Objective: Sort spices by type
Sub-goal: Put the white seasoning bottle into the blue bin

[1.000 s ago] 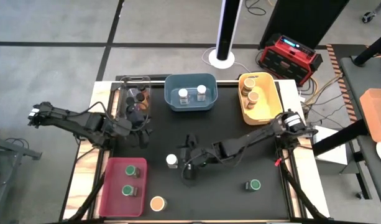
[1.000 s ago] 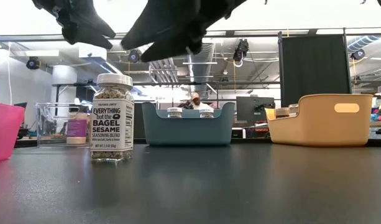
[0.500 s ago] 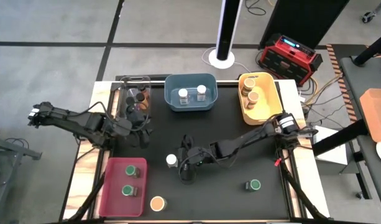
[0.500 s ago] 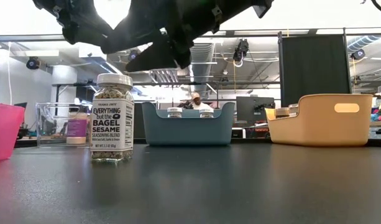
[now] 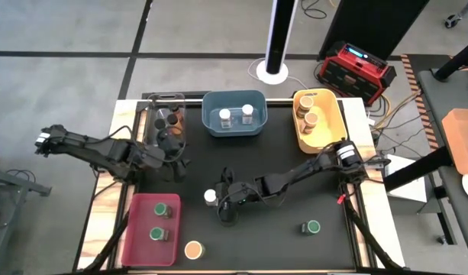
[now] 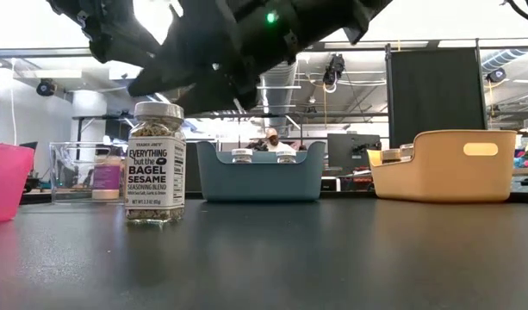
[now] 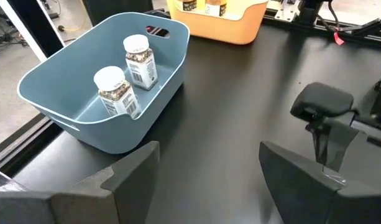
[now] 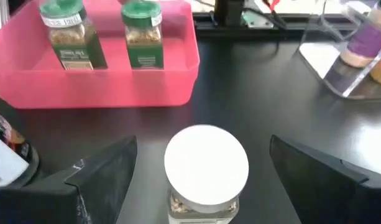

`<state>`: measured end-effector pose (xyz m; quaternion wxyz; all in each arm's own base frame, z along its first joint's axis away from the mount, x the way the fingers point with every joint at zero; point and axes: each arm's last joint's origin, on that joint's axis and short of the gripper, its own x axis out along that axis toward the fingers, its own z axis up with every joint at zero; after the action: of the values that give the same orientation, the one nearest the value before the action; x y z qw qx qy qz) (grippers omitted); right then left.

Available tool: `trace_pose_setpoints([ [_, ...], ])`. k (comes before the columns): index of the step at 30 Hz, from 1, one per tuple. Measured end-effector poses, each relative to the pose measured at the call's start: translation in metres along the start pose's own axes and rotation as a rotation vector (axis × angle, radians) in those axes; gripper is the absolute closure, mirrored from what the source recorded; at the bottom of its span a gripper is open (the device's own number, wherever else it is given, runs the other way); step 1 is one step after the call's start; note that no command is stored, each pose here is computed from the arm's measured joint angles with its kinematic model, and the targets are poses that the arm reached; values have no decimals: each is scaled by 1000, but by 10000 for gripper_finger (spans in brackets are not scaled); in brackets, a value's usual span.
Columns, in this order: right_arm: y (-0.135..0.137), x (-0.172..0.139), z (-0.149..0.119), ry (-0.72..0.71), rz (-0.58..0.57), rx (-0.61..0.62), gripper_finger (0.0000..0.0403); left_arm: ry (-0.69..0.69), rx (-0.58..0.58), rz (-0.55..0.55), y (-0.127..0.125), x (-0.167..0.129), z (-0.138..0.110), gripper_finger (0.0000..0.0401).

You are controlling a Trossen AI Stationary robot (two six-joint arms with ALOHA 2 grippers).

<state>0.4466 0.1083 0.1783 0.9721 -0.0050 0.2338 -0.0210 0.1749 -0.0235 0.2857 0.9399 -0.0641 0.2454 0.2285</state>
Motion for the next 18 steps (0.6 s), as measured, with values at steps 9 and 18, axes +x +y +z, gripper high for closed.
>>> trace_pose_setpoints([
  [9, 1, 17, -20, 25, 2, -32, 44, -7, 17, 21, -2, 3, 0, 140],
  [18, 0, 27, -29, 12, -1, -39, 77, -10, 22, 21, -2, 3, 1, 140],
])
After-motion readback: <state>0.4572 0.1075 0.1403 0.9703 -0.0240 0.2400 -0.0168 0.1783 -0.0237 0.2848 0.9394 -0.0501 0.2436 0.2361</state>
